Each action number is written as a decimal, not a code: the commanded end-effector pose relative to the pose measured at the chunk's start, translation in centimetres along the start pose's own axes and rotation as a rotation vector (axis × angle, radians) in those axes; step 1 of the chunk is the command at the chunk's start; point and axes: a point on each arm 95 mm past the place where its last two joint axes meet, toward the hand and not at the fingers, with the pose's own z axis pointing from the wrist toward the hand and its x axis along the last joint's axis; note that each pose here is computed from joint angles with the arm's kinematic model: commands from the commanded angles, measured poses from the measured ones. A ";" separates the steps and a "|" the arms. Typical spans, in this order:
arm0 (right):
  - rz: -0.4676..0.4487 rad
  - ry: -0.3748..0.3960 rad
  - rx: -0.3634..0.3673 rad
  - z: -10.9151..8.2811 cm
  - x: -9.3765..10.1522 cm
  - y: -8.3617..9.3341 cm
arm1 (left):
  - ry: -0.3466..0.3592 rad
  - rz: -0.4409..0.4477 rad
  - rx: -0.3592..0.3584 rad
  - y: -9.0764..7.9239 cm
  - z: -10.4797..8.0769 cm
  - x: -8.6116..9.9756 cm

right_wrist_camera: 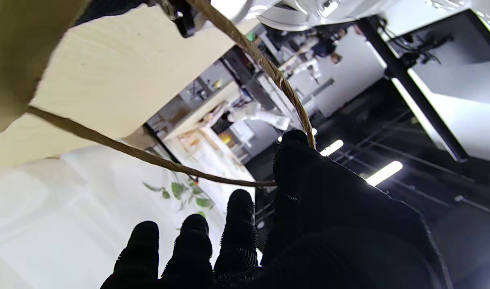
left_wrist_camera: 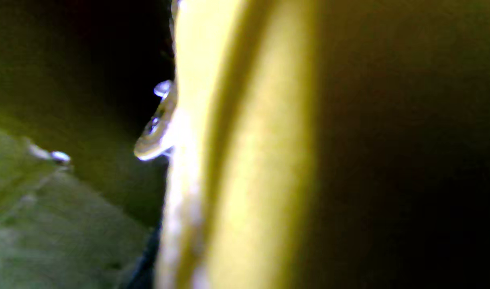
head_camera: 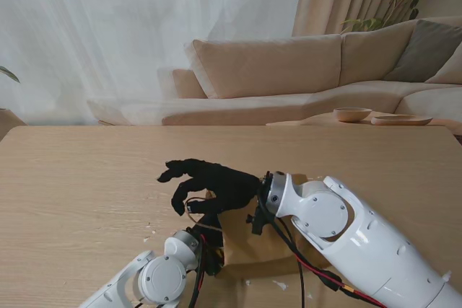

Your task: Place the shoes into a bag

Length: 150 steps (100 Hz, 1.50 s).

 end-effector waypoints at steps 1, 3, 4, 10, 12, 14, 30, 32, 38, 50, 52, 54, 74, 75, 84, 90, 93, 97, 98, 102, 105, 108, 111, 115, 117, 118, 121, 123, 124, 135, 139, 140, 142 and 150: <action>-0.022 -0.017 0.007 -0.1 0.3 0.1 | 0.028 -0.009 -0.008 -0.7 0.1 1.2; -0.026 -0.020 0.010 -0.1 0.2 0.2 | 0.026 -0.010 -0.011 -0.8 0.0 1.2; -0.028 -0.022 0.012 -0.2 0.2 0.2 | 0.025 -0.010 -0.012 -0.8 0.0 1.2; -0.032 -0.033 0.024 -0.4 0.2 0.3 | 0.019 -0.016 -0.018 -1.1 -0.2 1.0; -0.035 -0.036 0.026 -0.4 0.2 0.3 | 0.017 -0.018 -0.017 -1.2 -0.2 1.0; -0.038 -0.038 0.028 -0.5 0.1 0.4 | 0.015 -0.018 -0.014 -1.2 -0.2 1.0; -0.058 -0.042 0.031 -0.4 0.1 0.3 | 0.008 -0.015 -0.008 -1.0 -0.1 0.9; -0.054 -0.038 0.029 -0.3 0.1 0.3 | 0.007 -0.014 -0.008 -1.0 -0.1 0.9; -0.038 -0.022 0.015 0.0 0.2 0.0 | 0.007 -0.012 -0.009 -0.6 0.1 1.0; -0.041 0.013 0.007 0.5 0.4 -0.1 | 0.011 -0.011 0.010 0.1 0.5 1.3; -0.041 0.019 0.010 0.6 0.5 -0.1 | 0.012 -0.007 0.013 0.3 0.6 1.4; -0.040 0.026 0.012 0.7 0.5 -0.1 | 0.013 -0.002 0.016 0.4 0.6 1.4; -0.030 0.081 0.024 1.6 0.7 -0.5 | 0.018 0.017 0.036 1.3 1.0 2.0; -0.030 0.083 0.025 1.7 0.7 -0.5 | 0.018 0.016 0.036 1.4 1.0 2.0; -0.033 0.088 0.038 1.8 0.5 -0.6 | 0.012 0.007 0.036 1.7 1.1 2.2; -0.035 0.084 0.041 1.8 0.4 -0.6 | 0.007 0.013 0.036 1.8 1.1 2.2; -0.031 0.082 0.040 1.7 0.4 -0.6 | 0.005 0.014 0.035 1.8 1.1 2.2; -0.026 0.079 0.039 1.6 0.3 -0.6 | 0.002 0.016 0.033 1.8 1.2 2.2; -0.025 0.079 0.039 1.6 0.3 -0.6 | 0.001 0.017 0.033 1.8 1.2 2.2; -0.025 0.076 0.040 1.6 0.3 -0.6 | 0.000 0.024 0.030 1.9 1.3 2.1; -0.024 0.074 0.041 1.5 0.3 -0.6 | 0.000 0.030 0.029 2.0 1.4 2.0; -0.024 0.074 0.041 1.5 0.3 -0.6 | 0.001 0.034 0.027 2.0 1.5 2.0; -0.024 0.075 0.041 1.4 0.3 -0.6 | 0.001 0.038 0.025 2.0 1.6 2.0; -0.023 0.078 0.041 1.4 0.3 -0.6 | 0.000 0.040 0.023 2.1 1.7 2.0; -0.023 0.080 0.041 1.4 0.3 -0.6 | 0.000 0.042 0.022 2.1 1.8 2.0; -0.023 0.081 0.041 1.4 0.3 -0.6 | 0.000 0.042 0.022 2.1 1.8 2.0; -0.024 0.085 0.041 1.4 0.4 -0.6 | 0.001 0.047 0.023 2.1 1.9 2.0; -0.024 0.087 0.040 1.4 0.4 -0.6 | 0.002 0.051 0.024 2.1 2.0 2.0; -0.024 0.089 0.040 1.4 0.4 -0.6 | 0.003 0.053 0.024 2.1 2.0 2.0; -0.026 0.102 0.038 1.5 0.5 -0.6 | 0.005 0.064 0.025 2.1 2.3 2.1; -0.027 0.104 0.039 1.5 0.5 -0.5 | 0.003 0.073 0.022 2.2 2.5 2.1; -0.027 0.105 0.040 1.6 0.5 -0.5 | 0.002 0.075 0.022 2.2 2.5 2.1; -0.027 0.105 0.041 1.6 0.5 -0.5 | 0.001 0.081 0.021 2.2 2.6 2.1; -0.027 0.103 0.046 1.6 0.3 -0.6 | -0.010 0.090 0.020 2.4 2.7 2.2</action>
